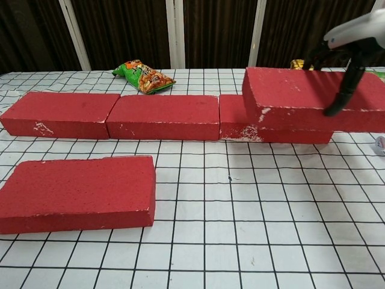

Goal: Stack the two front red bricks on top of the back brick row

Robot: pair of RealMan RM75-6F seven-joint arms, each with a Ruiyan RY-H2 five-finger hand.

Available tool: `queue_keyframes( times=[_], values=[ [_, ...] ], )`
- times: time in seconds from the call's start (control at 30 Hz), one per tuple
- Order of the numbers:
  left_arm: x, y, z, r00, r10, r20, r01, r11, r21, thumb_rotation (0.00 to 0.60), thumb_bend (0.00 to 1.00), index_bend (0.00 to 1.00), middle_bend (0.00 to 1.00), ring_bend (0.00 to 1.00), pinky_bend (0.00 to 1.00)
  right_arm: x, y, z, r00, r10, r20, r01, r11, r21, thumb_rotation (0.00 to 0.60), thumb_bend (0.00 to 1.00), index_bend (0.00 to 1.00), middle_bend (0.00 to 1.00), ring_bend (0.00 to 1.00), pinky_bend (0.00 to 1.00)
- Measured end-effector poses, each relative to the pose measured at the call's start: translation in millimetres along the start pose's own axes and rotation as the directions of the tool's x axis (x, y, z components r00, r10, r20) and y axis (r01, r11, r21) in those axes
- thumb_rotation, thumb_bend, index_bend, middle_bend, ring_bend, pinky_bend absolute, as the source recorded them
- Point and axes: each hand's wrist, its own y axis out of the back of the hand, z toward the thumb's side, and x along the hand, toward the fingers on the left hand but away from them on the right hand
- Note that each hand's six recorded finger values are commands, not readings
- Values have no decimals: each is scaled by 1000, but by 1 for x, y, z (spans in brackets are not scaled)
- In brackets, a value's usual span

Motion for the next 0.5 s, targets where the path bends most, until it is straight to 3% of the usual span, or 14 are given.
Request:
queue_keyframes(
  times=[0.23,0.5],
  values=[
    [6,-4,-2,1000,-16,-19,16,1000,5,600,0,48,0,0,9,-31,27,55,999,35,10,-35,999,13,600,133,311,287,91,0],
    [11,-5,-7,999,-24,-44,24,1000,6,600,0,48,0,0,9,-54,41,100,997,76,31,-77,997,18,600,133,311,287,90,0]
  ],
)
